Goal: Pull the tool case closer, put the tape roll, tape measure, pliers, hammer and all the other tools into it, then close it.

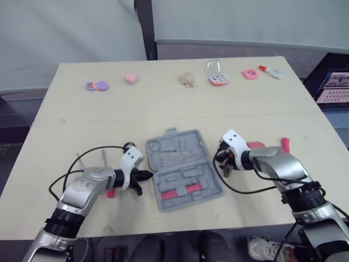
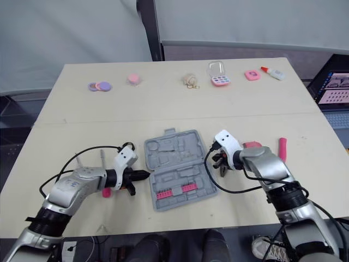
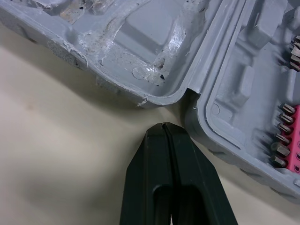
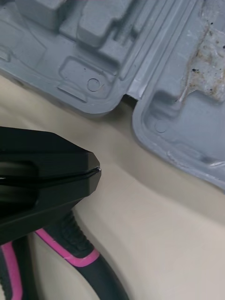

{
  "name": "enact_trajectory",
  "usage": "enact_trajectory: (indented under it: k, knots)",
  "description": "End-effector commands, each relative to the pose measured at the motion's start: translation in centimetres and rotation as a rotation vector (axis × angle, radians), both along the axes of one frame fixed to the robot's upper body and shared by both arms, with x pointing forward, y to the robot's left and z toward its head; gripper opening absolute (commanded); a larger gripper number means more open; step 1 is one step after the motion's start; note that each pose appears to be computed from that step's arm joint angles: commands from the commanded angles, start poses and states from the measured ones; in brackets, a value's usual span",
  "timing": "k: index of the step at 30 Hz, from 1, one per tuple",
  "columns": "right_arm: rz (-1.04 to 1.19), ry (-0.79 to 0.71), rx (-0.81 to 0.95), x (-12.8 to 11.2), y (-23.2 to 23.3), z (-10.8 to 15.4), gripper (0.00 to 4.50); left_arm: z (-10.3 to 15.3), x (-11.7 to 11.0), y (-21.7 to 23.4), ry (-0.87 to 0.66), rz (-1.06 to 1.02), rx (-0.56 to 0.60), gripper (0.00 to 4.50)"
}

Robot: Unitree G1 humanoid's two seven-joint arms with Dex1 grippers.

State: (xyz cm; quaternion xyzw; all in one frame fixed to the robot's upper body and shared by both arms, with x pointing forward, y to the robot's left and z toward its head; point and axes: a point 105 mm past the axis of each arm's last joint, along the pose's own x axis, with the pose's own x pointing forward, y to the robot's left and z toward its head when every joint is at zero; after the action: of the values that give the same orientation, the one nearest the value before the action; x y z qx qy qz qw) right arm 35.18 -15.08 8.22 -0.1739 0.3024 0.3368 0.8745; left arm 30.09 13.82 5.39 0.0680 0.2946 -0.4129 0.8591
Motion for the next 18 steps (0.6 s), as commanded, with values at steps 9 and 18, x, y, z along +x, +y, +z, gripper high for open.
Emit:
enact_trajectory:
  k: [9,18]
  knots:
    - [0.084,0.010,0.024,-0.7,1.7,0.0,0.05,-1.0,-0.7,-1.7,0.025,-0.058,-0.016,0.00]
    - [0.111,0.028,0.034,-1.7,2.0,-0.4,0.05,-1.0,-0.3,-2.8,0.007,-0.096,-0.021,0.00]
